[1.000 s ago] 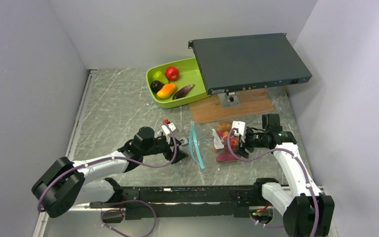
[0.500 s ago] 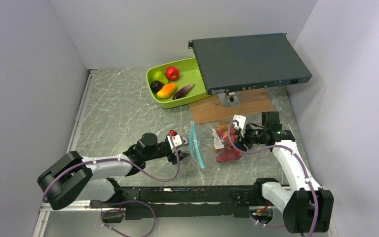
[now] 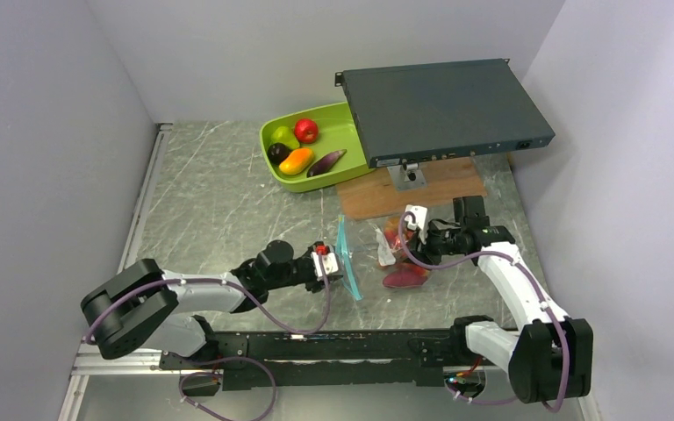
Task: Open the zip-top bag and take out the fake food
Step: Adjust the zipper food storage bag at the center of the board.
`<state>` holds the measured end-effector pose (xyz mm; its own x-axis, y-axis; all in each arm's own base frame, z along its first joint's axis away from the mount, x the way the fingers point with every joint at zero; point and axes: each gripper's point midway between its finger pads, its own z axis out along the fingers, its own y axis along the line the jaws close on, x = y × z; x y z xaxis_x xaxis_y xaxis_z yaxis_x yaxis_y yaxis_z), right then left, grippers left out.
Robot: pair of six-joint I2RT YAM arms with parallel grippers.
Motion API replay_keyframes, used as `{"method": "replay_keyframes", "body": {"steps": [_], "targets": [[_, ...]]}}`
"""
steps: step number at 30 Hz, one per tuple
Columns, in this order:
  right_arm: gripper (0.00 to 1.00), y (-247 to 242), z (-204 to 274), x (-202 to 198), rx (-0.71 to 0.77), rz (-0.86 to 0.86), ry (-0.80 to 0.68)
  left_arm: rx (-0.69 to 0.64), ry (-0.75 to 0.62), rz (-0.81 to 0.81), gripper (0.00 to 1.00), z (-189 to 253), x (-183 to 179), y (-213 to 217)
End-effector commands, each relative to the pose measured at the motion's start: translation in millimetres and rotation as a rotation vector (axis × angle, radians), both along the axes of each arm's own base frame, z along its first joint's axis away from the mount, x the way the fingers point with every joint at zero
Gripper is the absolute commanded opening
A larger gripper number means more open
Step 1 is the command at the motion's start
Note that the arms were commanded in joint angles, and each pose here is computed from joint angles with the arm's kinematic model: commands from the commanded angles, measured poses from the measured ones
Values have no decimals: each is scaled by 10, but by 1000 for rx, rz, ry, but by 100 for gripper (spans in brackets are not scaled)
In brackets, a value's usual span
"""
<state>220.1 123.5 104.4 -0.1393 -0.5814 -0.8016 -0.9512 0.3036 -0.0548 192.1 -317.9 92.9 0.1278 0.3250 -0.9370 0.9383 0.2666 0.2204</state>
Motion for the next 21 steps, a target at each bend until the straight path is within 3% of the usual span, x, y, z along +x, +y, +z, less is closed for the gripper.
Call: {"method": "replay_keyframes", "body": {"steps": [1, 11, 15, 21], "targets": [[44, 125, 67, -16, 30, 57, -22, -14, -70, -16, 53, 154, 47, -152], [19, 354, 118, -202, 93, 184, 18, -3, -76, -29, 52, 112, 16, -224], [20, 388, 180, -229, 105, 210, 8, -13, -73, -41, 53, 116, -12, -246], [34, 348, 302, -277, 114, 223, -47, -21, -70, -57, 53, 108, -51, -263]]}}
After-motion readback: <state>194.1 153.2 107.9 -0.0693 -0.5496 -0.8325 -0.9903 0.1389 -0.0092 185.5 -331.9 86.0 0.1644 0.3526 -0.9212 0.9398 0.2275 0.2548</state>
